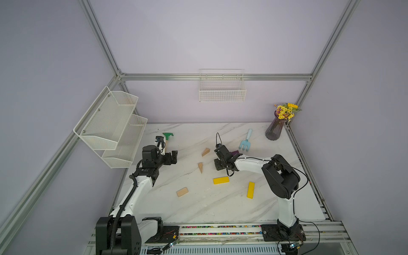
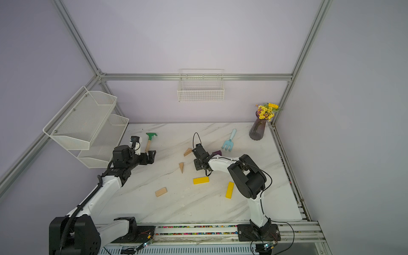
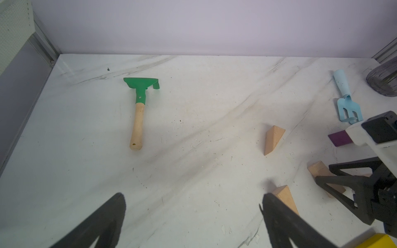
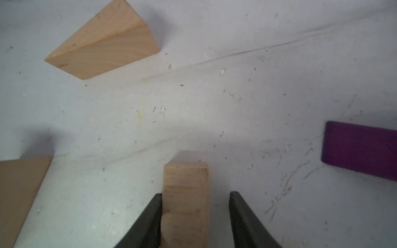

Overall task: Assemble a small pinwheel with building blocks
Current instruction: Adjust the building block at the center of the board, then pick up the building block from the center of the board.

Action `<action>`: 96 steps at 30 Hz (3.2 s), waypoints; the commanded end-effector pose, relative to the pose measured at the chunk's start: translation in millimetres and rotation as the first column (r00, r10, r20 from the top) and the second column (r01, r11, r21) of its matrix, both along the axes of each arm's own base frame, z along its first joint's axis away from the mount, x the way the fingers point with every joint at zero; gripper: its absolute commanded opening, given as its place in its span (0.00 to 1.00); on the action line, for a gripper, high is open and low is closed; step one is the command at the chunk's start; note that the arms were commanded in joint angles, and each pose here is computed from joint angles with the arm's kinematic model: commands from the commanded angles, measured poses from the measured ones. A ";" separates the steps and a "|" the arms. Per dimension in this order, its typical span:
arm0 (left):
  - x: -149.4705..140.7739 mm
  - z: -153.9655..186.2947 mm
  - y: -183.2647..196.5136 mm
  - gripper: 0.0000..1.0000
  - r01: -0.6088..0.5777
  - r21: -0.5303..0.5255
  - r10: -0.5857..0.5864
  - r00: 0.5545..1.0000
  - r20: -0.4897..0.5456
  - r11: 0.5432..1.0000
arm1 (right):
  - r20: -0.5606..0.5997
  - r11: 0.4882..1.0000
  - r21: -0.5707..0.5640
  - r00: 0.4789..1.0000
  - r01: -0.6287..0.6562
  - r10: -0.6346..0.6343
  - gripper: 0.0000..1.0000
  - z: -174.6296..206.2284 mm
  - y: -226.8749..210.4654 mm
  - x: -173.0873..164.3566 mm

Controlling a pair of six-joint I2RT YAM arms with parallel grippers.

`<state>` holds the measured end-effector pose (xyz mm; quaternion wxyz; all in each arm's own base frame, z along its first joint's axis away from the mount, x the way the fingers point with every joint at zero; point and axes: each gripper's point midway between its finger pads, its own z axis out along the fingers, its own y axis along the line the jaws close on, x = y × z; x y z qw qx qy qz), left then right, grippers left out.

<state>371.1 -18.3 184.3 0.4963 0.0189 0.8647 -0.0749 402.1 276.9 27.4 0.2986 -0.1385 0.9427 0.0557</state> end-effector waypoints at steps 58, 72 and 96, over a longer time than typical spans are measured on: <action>4.8 13.8 -7.7 1.00 0.029 -0.040 -0.027 0.998 0.057 0.999 | 0.115 0.976 -0.026 0.969 -0.217 0.218 0.66 58.7 -18.6 10.5; 4.3 13.9 -7.0 1.00 0.025 -0.039 -0.023 0.998 0.057 0.999 | -0.005 0.995 0.098 1.000 -0.020 0.021 0.74 19.5 6.9 10.7; 4.5 11.2 -8.7 1.00 0.032 -0.046 -0.030 0.998 0.050 0.998 | -0.053 0.998 0.061 0.998 0.023 -0.020 0.63 -4.2 21.1 9.7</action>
